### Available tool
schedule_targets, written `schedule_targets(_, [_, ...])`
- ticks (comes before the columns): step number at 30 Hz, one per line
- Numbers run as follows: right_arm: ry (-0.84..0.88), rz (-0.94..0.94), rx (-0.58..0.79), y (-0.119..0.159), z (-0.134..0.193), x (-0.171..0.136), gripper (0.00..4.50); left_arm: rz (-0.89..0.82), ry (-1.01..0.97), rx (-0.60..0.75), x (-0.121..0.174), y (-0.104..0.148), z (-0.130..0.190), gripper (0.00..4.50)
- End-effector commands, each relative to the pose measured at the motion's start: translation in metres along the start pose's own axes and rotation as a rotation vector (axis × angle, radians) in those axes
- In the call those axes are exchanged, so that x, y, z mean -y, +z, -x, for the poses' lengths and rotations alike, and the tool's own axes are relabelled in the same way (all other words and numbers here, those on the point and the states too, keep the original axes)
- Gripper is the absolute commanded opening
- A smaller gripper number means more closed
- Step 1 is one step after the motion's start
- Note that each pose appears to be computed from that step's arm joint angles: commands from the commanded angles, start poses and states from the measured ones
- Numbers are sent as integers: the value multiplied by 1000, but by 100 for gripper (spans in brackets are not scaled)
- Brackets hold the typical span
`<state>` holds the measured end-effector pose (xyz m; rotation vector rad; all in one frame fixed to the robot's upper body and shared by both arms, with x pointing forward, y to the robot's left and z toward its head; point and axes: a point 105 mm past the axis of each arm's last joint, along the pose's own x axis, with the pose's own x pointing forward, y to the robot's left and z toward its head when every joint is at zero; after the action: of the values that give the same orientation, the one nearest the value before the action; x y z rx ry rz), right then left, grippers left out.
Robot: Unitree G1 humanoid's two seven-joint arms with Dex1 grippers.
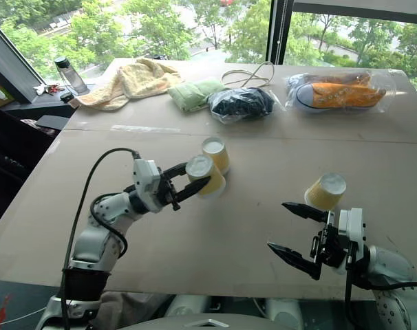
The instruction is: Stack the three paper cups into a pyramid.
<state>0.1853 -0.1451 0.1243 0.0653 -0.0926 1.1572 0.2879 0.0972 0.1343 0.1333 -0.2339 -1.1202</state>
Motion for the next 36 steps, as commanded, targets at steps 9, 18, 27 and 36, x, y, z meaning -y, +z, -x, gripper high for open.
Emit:
schedule_targets(9, [-93,75,27,15,12,6,450,36,-239,59,20,-5,-79,195])
schedule_targets(18, [-242,100,31,24,26,13,450,-16,-315,26,25,-14,-106,195])
schedule_targets(27, [-284,111,27,23,29,15,450,-21,-330,32,31,-16,-118,195])
schedule_targets(36, [-302,119,23,21,27,13,450,-57,-276,16,26,-22,-123,195])
